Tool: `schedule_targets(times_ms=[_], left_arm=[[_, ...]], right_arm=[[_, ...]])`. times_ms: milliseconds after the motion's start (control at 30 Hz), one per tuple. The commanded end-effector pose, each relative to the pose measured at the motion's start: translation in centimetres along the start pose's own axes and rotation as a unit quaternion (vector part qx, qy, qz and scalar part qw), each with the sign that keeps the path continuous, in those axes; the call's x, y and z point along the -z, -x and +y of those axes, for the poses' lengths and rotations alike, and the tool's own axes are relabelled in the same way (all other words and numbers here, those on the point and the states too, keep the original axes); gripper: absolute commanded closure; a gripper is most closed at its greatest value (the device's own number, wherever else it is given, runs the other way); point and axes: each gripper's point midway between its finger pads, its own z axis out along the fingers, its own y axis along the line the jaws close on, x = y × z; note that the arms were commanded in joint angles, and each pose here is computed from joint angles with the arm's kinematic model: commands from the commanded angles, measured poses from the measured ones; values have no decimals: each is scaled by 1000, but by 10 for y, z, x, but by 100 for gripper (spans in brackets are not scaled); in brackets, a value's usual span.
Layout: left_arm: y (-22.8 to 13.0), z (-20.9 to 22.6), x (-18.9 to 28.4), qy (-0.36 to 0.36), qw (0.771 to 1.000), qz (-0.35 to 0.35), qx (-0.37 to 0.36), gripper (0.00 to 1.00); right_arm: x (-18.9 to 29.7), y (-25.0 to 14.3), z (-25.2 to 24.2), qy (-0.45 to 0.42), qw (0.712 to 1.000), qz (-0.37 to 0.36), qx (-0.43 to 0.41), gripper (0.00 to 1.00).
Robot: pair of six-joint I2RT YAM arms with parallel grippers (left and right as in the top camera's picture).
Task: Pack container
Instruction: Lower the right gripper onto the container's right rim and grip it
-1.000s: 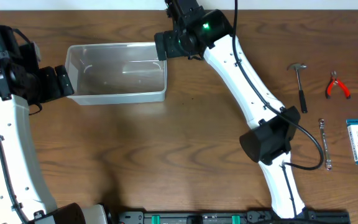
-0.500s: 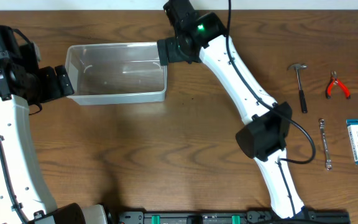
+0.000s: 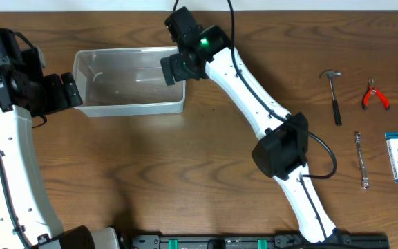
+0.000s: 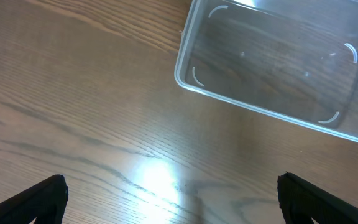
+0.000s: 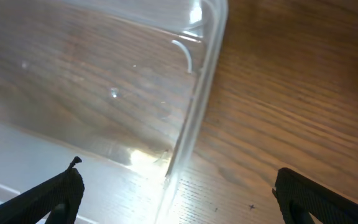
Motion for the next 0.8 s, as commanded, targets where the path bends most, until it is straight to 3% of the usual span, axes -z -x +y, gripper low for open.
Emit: schedule_targets(times_ms=[0, 767], left_arm=[[0, 0, 4, -4, 1000, -4, 7, 2], [-1, 0, 4, -4, 1000, -2, 7, 2]], right_arm=[[-14, -6, 1, -9, 1000, 12, 12, 1], [-54, -28, -9, -30, 998, 58, -27, 1]])
